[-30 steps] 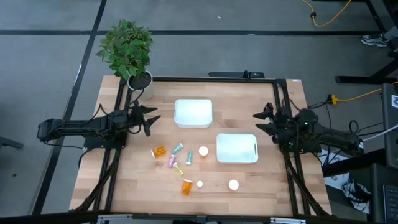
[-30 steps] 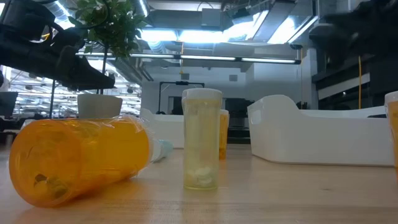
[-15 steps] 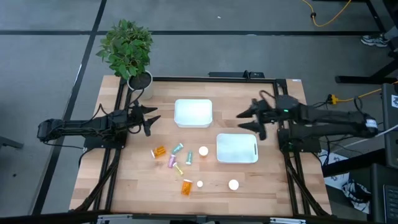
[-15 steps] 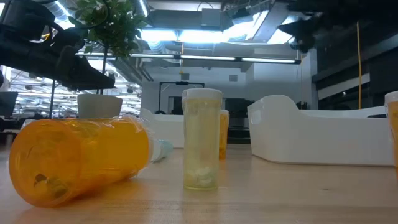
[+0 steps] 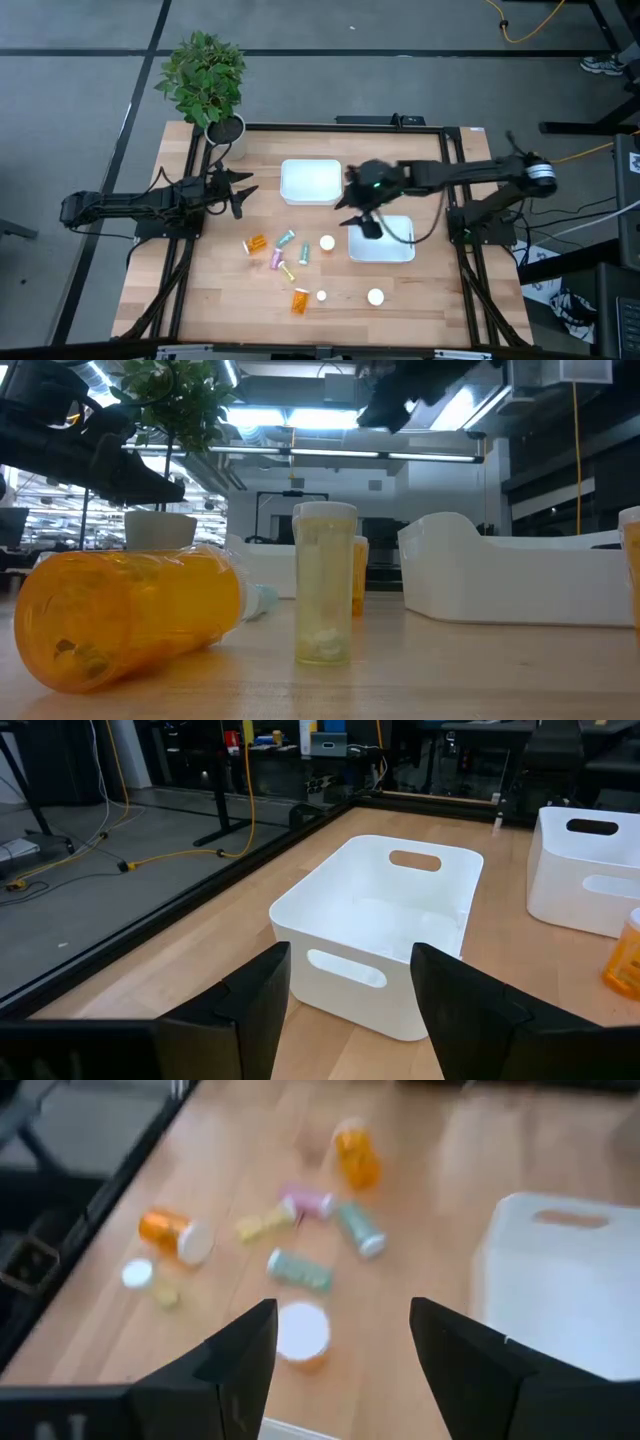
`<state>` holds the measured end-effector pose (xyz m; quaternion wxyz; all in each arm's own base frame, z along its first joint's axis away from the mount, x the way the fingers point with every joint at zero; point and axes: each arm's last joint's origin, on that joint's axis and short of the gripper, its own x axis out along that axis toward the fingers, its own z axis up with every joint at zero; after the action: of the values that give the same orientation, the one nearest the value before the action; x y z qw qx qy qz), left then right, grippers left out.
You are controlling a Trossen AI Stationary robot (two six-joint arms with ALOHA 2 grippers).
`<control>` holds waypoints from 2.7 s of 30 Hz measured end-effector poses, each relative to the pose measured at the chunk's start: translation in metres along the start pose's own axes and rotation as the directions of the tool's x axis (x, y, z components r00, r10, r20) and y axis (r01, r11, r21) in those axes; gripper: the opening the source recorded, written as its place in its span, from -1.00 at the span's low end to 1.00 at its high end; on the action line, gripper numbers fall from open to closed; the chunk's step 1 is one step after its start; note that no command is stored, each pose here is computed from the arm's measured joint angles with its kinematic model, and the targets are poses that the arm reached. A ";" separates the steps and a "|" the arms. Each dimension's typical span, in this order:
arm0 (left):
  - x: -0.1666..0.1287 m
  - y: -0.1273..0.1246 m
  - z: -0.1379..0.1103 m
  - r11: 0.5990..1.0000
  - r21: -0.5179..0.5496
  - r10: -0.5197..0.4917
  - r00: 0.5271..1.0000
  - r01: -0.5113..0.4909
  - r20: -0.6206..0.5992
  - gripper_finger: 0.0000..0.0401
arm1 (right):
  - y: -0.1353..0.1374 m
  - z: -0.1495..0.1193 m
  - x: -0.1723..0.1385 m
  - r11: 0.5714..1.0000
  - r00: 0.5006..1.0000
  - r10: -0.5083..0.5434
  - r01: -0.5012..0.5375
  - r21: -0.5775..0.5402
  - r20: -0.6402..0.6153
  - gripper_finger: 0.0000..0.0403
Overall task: Pick and place medicine bottles into bin by pill shape (circle, oval)
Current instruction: Put the large orange pill bottle into the top white bin
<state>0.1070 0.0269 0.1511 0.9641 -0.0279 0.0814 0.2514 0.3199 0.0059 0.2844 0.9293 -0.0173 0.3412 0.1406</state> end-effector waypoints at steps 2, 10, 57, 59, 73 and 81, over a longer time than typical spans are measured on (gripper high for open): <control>0.000 0.000 0.000 1.000 0.000 0.000 1.000 0.000 0.000 0.01 | 0.001 0.001 0.016 1.000 0.998 0.020 -0.020 0.000 -0.056 0.15; 0.000 0.000 0.000 1.000 0.000 0.000 1.000 0.000 0.000 0.01 | 0.014 -0.005 0.072 0.996 0.980 0.082 -0.084 -0.008 -0.180 0.15; 0.001 0.000 -0.001 1.000 0.004 0.001 1.000 -0.001 -0.011 0.01 | 0.039 0.018 0.118 0.982 0.923 -0.058 0.121 0.143 -0.382 0.47; 0.001 0.000 -0.001 1.000 0.004 0.001 1.000 -0.001 -0.011 0.01 | 0.039 0.018 0.118 0.982 0.923 -0.058 0.121 0.144 -0.382 0.47; 0.001 0.000 -0.001 0.996 0.091 0.001 1.000 0.000 -0.011 0.01 | 0.037 0.012 0.116 0.964 0.886 -0.153 0.230 0.130 -0.438 0.45; 0.001 0.000 -0.001 0.996 0.092 0.001 1.000 -0.001 -0.010 0.01 | 0.039 0.009 0.122 0.963 0.881 -0.145 0.231 0.141 -0.451 0.45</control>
<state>0.1075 0.0270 0.1502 0.9638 0.0153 0.0978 0.2477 0.4033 0.0752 0.2156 0.8356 0.0077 0.5493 0.0085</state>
